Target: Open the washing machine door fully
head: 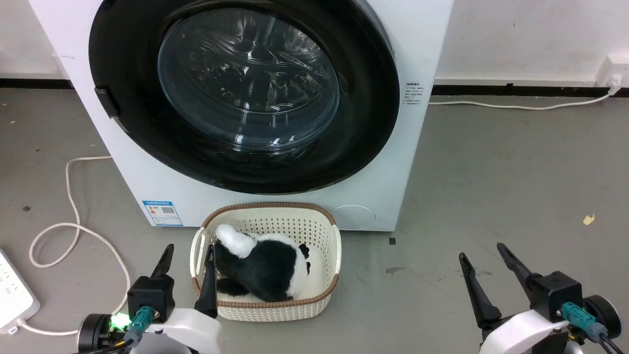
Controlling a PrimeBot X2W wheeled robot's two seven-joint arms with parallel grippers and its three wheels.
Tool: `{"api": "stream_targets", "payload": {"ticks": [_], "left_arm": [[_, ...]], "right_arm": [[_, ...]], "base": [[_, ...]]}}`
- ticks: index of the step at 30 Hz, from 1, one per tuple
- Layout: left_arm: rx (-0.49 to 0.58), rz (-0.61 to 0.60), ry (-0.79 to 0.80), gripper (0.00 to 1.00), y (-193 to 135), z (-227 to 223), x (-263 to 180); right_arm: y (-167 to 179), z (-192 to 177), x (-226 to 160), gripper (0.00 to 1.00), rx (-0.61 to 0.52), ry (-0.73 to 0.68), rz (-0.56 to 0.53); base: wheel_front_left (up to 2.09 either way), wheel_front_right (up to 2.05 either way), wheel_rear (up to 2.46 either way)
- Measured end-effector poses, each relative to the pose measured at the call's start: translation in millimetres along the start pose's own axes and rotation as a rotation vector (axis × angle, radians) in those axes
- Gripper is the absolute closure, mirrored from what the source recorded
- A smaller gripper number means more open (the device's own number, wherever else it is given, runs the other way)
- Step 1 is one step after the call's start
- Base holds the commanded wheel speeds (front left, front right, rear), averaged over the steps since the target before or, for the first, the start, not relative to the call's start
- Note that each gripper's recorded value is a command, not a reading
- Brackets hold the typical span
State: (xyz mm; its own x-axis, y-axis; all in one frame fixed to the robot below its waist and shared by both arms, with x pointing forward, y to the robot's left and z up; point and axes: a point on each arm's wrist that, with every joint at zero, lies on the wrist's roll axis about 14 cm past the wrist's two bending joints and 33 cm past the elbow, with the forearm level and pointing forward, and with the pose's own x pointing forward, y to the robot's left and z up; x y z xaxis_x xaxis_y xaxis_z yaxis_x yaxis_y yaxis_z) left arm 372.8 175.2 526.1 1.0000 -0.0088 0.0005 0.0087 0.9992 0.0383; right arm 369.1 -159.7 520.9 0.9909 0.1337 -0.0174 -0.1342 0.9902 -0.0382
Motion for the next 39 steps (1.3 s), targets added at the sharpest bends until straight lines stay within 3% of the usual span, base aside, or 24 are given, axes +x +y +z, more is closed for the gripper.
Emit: {"api": "stream_targets", "payload": {"ticks": [27,28,29,30,39], "left_arm": [[0.0,-0.008,0.002,0.0,-3.0,-11.9,10.0],[0.0,-0.007,0.001,0.0,-2.8,-12.4,10.8],[0.0,-0.007,0.002,0.0,-2.6,-12.7,11.8],[0.001,-0.006,0.0,0.0,-2.3,-12.4,13.2],[0.001,-0.007,-0.007,0.0,-3.1,-14.4,21.0]], "right_arm": [[6.3,-1.1,28.7,0.0,-0.016,-0.025,0.041],[5.9,-1.2,30.5,0.11,-0.019,-0.025,0.043],[6.0,-1.0,32.7,0.72,-0.022,-0.025,0.047],[5.9,0.0,35.3,1.0,-0.025,-0.028,0.05],[6.7,11.9,61.3,1.0,0.006,-0.06,0.078]], "base": [[0.0,0.0,0.0],[0.0,0.0,0.0],[0.0,0.0,0.0],[0.0,0.0,0.0],[0.0,0.0,0.0]]}}
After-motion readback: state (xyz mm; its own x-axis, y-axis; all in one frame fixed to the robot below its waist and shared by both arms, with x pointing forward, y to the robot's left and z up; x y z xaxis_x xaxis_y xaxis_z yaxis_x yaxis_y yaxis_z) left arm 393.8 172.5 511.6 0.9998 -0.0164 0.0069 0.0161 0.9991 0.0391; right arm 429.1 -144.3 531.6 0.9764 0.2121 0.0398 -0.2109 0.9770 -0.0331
